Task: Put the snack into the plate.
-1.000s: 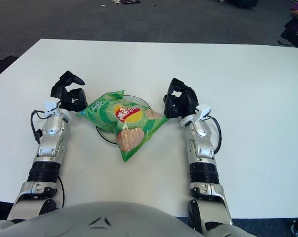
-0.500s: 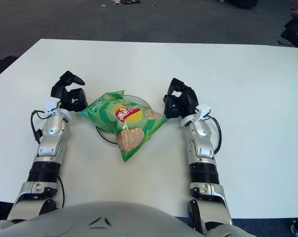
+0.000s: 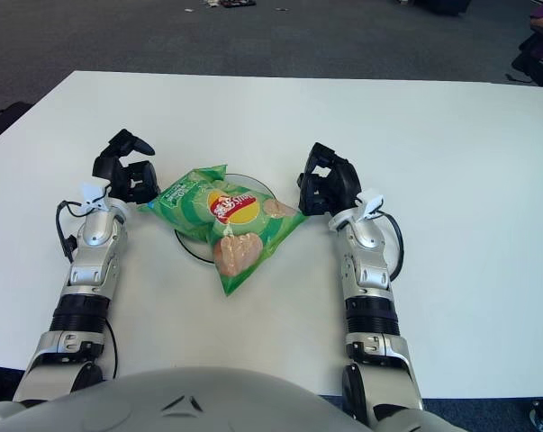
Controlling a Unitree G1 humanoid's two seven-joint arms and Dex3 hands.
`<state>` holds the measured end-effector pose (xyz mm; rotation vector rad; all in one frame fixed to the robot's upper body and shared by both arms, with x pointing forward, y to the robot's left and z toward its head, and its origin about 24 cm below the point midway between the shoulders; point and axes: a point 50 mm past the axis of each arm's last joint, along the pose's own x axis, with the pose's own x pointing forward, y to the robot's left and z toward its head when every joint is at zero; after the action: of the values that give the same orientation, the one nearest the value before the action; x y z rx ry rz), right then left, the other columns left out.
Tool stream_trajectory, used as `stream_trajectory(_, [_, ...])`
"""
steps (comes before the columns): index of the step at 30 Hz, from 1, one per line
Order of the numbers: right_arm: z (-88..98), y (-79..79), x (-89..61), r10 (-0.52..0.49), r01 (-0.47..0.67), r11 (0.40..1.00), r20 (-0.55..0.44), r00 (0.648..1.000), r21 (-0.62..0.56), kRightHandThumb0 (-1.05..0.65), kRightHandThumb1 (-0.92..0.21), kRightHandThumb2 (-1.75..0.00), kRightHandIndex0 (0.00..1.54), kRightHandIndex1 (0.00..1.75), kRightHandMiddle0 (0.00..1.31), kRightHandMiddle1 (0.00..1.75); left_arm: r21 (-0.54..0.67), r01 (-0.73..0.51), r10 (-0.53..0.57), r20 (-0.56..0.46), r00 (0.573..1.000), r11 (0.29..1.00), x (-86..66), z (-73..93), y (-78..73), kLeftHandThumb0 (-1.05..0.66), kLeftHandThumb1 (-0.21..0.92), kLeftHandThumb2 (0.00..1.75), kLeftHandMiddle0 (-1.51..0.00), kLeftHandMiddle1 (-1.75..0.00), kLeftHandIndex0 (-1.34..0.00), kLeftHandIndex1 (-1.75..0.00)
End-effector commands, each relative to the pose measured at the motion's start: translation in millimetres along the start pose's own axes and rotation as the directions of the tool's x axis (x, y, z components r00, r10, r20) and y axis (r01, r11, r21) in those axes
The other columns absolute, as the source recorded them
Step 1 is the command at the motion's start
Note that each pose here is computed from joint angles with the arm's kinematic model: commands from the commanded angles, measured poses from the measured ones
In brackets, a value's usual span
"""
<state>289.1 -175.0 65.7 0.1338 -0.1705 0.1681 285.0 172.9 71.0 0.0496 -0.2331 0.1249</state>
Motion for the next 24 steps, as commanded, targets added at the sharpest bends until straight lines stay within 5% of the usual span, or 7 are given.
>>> stream_trajectory(1, [-38.7,-0.2,-29.8,-0.057,0.067,0.996,-0.155,0.986,0.059,-0.57,-0.12,-1.56,1.38,1.75,0.78,1.75,0.004,-0.032,0.032,-0.26,0.965,0.999,-50.7,-53.8,3.0,-0.52,0.22,1.44,-1.42,-1.75,-0.69,-1.75])
stream_trajectory(24, [-39.3,-0.1,-29.3,-0.062,0.072,0.995,-0.156,0.986,0.062,-0.56,-0.14,-1.54,1.37,1.75,0.77,1.75,-0.007,-0.038,0.034,-0.282,0.959,0.999,-50.4,-54.5,3.3,-0.51,0.24,1.41,-1.41,-1.75,-0.68,-1.75])
